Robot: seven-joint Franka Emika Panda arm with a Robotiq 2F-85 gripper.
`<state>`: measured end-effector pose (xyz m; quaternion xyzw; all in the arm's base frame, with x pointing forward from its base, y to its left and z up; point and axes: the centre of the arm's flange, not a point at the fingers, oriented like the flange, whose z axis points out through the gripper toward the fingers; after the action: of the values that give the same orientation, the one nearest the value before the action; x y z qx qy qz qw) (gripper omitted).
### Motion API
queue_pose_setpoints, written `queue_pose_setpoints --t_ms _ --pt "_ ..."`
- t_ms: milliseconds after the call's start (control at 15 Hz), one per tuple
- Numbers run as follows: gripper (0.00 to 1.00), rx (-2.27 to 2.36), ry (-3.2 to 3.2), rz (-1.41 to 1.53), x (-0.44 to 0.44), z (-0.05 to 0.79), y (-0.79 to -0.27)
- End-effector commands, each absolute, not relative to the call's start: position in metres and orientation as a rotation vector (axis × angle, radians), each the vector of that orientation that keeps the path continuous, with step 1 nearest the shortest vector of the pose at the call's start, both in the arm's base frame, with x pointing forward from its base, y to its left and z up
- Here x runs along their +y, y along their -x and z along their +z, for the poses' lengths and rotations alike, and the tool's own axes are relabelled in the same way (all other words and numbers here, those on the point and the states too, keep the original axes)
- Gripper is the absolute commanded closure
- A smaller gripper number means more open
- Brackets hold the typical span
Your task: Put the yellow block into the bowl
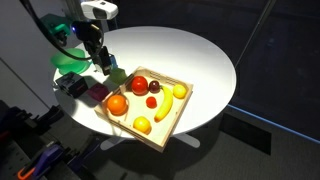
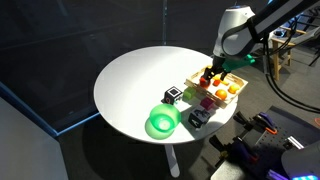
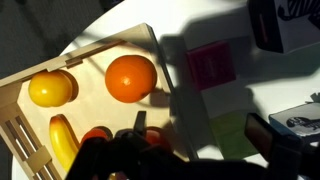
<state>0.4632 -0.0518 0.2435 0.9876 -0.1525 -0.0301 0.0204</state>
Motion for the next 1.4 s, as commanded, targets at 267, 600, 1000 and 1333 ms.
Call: queue_pose_setpoints --t_ms 267,600,1000,1333 --pt "0.0 -0.541 -3.069 -0.135 -0.084 0.245 -0.457" --pt "0.0 -0.455 -3.101 -0.141 -0.067 0.235 -0.46" --pt "0.0 -0.2 -3.145 -0.147 -0.04 0.213 -0.477" --pt "0.0 0.021 -3.148 -0.101 -0.031 0.2 -0.5"
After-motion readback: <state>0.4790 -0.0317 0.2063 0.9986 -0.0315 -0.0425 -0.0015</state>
